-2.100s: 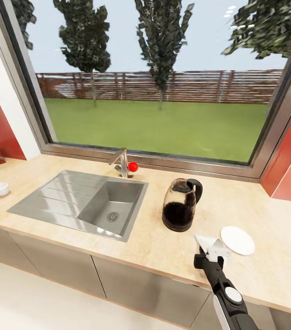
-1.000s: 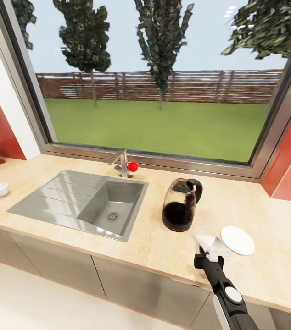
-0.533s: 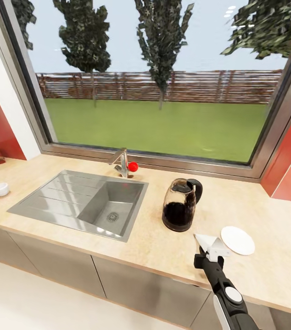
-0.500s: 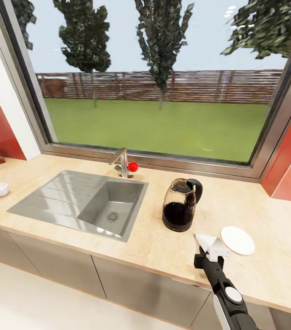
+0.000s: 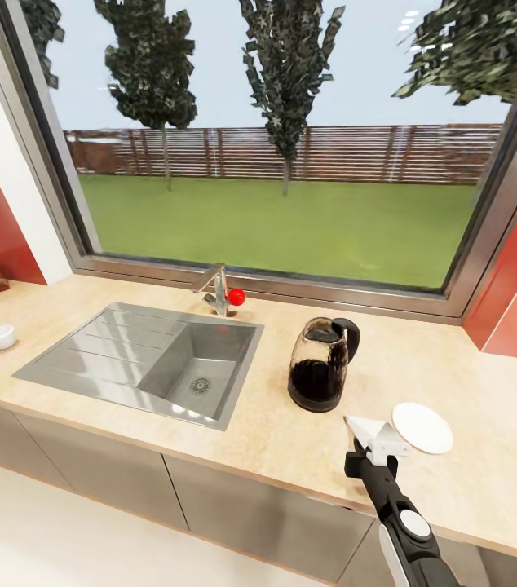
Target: Set up a coffee station on the kitchen countertop: keep the coffee maker on the countertop, move the bottle of coffee from the kitchen shelf to the counter next to the coffee maker, place a paper coffee filter on top of the coffee maker, put the saucer next to the coffee maker with the coffee cup on the saucer, and place the electric kettle next to the coffee maker.
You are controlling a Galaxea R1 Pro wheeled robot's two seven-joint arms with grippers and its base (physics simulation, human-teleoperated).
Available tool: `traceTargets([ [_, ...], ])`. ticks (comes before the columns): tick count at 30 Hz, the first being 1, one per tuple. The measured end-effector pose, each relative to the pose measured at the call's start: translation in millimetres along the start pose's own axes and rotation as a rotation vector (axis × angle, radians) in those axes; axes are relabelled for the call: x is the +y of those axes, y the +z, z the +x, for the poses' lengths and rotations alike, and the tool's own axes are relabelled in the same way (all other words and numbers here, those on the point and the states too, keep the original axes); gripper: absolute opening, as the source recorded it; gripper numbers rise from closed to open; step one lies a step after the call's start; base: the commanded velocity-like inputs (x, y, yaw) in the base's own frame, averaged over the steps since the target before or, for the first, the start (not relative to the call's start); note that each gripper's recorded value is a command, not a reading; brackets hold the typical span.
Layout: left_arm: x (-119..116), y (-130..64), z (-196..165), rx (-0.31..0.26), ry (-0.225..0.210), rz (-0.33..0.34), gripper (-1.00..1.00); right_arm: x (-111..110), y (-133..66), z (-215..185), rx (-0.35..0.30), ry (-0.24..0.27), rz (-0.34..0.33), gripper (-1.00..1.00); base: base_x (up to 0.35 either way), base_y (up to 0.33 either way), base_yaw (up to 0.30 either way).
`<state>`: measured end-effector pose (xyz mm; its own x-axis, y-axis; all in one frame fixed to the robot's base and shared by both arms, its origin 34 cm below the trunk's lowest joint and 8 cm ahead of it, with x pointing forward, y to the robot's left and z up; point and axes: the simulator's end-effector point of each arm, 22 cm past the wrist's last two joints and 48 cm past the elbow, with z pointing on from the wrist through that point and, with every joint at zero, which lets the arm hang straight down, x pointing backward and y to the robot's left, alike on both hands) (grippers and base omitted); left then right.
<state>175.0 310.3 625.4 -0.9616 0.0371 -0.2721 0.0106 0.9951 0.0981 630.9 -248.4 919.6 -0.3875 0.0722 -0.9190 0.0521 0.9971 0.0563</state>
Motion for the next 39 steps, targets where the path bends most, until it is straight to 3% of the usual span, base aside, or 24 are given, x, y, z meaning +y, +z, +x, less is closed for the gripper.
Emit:
traceTargets([
  [7,0.0,0.0,0.0,0.0,0.0,0.0,1.0,-0.6,-0.2,-4.0,-0.007,0.001,0.001,-1.0,0.0,0.0,0.0],
  [14,0.0,0.0,0.0,0.0,0.001,0.0,1.0,-2.1,-4.9,-50.3,-0.095,-0.001,0.004,-1.0,0.0,0.0,0.0],
  [18,-0.9,0.0,0.0,0.0,0.002,0.002,1.0,-3.4,-6.9,-54.7,-0.058,0.001,0.007,-1.0,0.0,0.0,0.0],
  [22,-1.3,0.0,0.1,0.001,0.004,0.003,1.0,-19.7,-8.8,-51.7,-0.013,0.015,0.039,-1.0,0.0,0.0,0.0],
  [28,-1.4,0.0,0.0,0.0,0.004,0.003,1.0,-30.3,-11.3,-60.0,-0.02,0.025,0.06,-1.0,0.0,0.0,0.0],
  [39,0.9,0.2,0.2,0.002,0.002,-0.001,1.0,-24.0,-11.3,-63.7,-0.026,0.025,0.045,-1.0,-0.182,-0.078,0.0],
])
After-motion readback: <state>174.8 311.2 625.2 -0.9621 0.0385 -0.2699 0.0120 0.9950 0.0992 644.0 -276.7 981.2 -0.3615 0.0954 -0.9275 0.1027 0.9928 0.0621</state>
